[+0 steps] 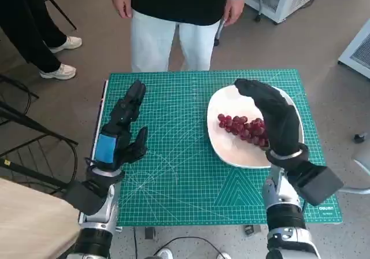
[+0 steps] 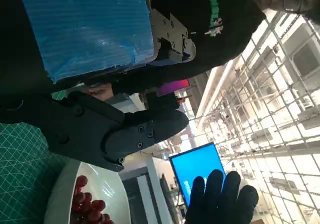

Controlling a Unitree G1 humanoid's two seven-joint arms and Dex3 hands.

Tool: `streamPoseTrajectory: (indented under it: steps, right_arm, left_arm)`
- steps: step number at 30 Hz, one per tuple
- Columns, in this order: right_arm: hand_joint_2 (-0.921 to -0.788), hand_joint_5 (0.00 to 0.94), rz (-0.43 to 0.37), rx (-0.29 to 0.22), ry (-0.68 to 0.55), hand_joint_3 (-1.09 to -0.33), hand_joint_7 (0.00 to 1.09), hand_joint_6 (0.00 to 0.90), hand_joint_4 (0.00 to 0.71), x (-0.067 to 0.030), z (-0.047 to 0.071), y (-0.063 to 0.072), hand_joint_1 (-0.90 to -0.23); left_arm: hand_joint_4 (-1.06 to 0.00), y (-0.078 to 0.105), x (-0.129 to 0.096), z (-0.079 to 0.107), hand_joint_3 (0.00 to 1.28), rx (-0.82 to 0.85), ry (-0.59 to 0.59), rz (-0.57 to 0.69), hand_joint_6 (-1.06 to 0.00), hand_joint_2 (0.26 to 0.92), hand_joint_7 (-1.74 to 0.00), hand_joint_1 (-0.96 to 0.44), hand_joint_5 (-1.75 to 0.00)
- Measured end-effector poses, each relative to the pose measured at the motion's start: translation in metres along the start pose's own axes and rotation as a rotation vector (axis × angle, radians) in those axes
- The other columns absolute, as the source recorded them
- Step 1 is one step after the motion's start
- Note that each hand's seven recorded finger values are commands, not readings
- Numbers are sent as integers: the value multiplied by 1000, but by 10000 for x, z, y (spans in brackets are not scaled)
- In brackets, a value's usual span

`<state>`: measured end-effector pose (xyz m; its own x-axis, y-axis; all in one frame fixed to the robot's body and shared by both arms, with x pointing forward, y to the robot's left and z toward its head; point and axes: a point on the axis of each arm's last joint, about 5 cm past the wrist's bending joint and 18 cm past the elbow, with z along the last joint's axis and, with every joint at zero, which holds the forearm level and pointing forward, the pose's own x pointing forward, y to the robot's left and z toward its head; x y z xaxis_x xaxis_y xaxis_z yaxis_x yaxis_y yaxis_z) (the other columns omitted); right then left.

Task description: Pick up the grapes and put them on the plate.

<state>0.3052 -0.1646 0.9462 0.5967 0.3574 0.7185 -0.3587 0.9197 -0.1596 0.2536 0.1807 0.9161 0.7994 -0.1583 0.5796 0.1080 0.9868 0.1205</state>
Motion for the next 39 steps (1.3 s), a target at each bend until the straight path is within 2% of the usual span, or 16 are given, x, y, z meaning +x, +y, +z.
streamPoseTrajectory:
  steps: [39]
  right_arm:
    - [-921,3,3,-11,-1,-645,348,23,218,2,11,-42,-581]
  left_arm:
    - [-207,-5,9,-6,597,23,22,-27,-277,921,-17,-626,0]
